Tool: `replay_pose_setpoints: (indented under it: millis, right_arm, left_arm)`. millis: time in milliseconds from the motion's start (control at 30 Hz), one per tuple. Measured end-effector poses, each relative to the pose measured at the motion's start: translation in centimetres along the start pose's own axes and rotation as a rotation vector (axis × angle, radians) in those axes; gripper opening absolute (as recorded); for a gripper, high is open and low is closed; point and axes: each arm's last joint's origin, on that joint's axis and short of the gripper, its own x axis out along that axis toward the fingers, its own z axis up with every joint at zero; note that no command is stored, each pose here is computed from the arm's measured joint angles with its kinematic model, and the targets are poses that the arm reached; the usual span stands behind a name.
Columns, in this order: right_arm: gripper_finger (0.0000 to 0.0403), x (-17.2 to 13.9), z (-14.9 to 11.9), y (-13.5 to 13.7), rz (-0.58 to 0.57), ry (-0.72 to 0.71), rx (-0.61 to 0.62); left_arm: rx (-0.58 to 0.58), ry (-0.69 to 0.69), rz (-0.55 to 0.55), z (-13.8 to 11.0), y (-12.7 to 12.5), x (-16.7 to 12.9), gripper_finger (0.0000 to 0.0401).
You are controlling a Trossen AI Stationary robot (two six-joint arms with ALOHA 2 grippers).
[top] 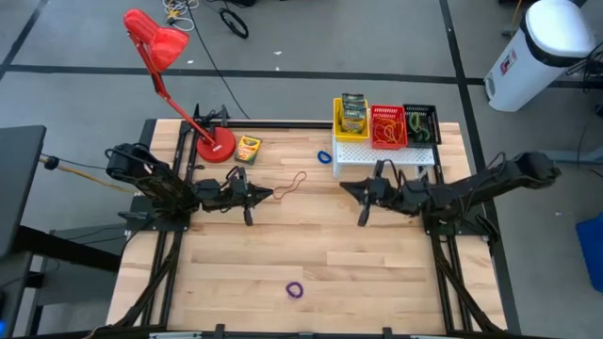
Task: Pick & Place Office Desk Supplies
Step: Put the purple spring keychain on the black basket
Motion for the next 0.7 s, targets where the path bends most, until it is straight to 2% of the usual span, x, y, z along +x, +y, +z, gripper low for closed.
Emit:
replay_pose_setpoints:
  millis: [233, 500, 600, 700]
  right_arm:
    - [0.0003, -0.3, -1.8, 2.1, 0.086, 0.016, -0.017]
    - [0.0007, 0.8, -3.3, 2.5, 0.078, 0.046, -0.049]
    - [0.0008, 1.1, -3.5, 2.3, 0.07, 0.056, -0.057]
    - [0.0008, 1.2, -3.5, 2.1, 0.061, 0.058, -0.057]
  left_arm:
    - [0.0, 0.0, 0.0, 0.0, 0.0, 0.0, 0.0028]
    - [-0.016, -0.029, -0.002, 0.3, 0.0, 0.0, 0.0028]
    - [-0.08, -0.03, -0.01, 0.3, 0.0, 0.0, 0.0028]
    - [-0.195, -0.046, -0.013, 0.6, -0.1, 0.3, 0.0028]
